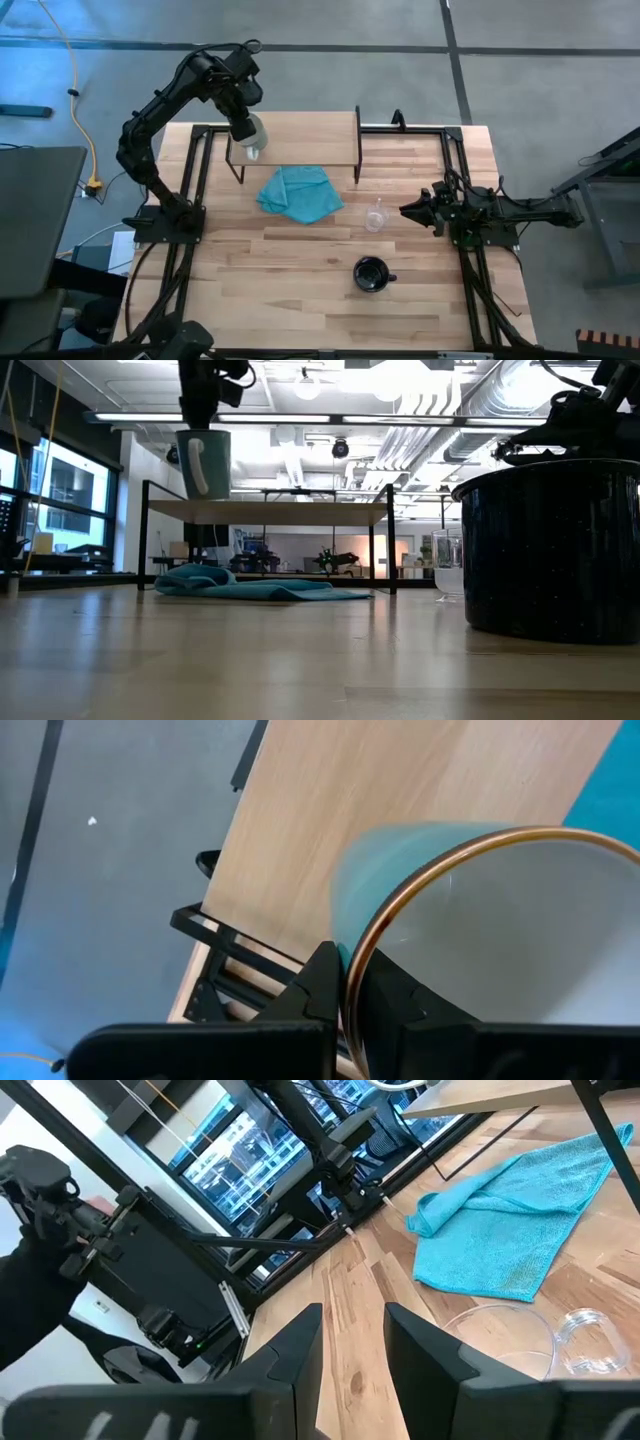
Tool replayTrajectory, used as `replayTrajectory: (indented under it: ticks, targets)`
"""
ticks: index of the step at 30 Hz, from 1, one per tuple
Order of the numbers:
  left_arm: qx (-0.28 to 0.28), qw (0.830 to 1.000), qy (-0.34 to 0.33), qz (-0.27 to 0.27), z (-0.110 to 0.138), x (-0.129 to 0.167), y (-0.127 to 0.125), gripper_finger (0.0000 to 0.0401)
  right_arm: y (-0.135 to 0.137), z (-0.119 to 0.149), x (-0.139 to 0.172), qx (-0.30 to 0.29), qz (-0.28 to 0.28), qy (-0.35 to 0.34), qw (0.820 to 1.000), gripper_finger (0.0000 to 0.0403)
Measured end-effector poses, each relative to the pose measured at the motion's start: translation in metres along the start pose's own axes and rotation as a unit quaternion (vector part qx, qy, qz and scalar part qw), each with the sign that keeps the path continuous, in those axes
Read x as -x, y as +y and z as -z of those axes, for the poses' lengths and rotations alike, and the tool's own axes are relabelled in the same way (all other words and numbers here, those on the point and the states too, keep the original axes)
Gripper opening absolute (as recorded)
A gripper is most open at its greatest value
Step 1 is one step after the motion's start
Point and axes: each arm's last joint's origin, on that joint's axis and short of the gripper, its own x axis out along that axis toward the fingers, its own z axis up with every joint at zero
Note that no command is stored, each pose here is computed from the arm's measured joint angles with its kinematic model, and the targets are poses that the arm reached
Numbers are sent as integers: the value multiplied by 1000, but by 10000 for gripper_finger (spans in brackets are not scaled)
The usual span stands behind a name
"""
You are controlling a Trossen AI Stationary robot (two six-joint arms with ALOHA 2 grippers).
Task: Stack small to large cups/mugs on shelf
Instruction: Put the light blue mug on the shelf
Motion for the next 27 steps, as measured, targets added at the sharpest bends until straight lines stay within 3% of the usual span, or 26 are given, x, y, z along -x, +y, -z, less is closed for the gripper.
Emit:
replayTrajectory:
  ticks: [12,27]
  targets:
    - [-24,1000,0,-1,0,0,0,6,0,0,0,-13,0,0,1000,101]
    - [-36,998,2,43,-10,-13,0,6,0,0,0,-17,3,-2,1000,101]
